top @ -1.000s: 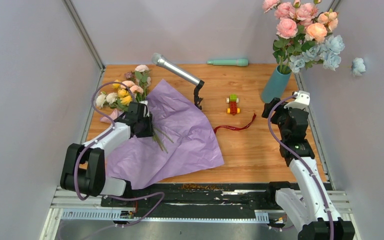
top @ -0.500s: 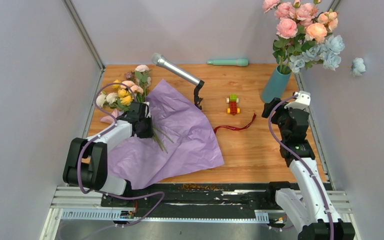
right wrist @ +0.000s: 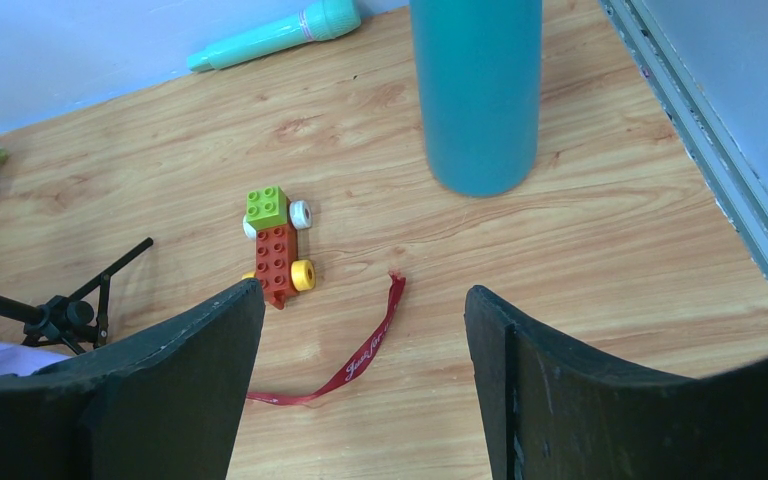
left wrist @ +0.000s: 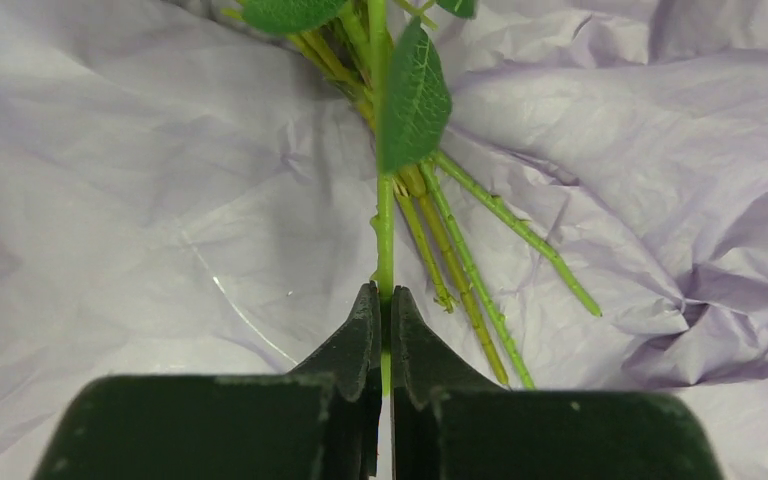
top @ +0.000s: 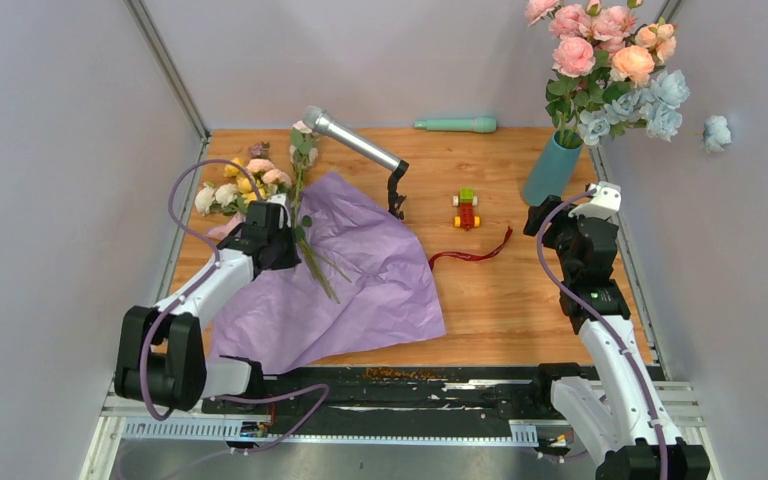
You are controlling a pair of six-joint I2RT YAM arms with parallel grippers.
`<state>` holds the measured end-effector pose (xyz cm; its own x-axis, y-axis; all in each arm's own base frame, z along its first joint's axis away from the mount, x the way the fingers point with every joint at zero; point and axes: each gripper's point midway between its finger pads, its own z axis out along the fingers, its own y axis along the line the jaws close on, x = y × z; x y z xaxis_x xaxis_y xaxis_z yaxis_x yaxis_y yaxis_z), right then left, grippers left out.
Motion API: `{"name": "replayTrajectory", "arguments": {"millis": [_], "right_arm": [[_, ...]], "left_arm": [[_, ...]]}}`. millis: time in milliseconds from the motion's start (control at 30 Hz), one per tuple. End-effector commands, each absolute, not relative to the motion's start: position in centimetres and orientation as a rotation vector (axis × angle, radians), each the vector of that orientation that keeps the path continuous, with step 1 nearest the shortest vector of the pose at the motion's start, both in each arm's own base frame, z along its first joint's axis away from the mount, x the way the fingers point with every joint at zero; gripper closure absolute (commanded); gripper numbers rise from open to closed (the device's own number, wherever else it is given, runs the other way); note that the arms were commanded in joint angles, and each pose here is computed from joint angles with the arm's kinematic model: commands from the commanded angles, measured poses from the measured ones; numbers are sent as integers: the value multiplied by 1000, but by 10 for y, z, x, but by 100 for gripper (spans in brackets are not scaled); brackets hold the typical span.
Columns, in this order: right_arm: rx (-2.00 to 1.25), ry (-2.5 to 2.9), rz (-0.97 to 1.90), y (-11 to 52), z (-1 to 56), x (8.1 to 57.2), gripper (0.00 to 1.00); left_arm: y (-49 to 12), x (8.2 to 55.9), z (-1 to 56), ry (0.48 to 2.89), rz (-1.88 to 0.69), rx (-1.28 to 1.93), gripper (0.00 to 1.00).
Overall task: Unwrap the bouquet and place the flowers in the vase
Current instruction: Pick up the fake flower from the wrapping paper.
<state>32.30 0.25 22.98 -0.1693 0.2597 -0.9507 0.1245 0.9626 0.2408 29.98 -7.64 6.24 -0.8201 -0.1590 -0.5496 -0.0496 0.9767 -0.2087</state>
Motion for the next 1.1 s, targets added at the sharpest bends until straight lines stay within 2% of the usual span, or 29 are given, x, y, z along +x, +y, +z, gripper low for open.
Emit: {"name": "replayTrajectory", "arguments": {"millis": [0,433,533,633,867,1067], "right_arm": [[299,1696,137,2,248,324,26],[291,1696,143,3,250,322,26],[268,1694,170,9,253,323,25],[138,1690,319,39,266,320,24],[-121,1640,578,91,294,305,19],[-325,1538,804,134,329,285,17]], "left_arm": [[-64,315,97,2357,-209,-192,100],[-47,307,162,2062,-212,-280,100],[-60,302,180,1956,-328,-267,100],[-87,283,232,1746,-574,-196,100],[-120,240,315,1470,-779,61,100],[-164,206,355,1387,-1035,338,100]]}}
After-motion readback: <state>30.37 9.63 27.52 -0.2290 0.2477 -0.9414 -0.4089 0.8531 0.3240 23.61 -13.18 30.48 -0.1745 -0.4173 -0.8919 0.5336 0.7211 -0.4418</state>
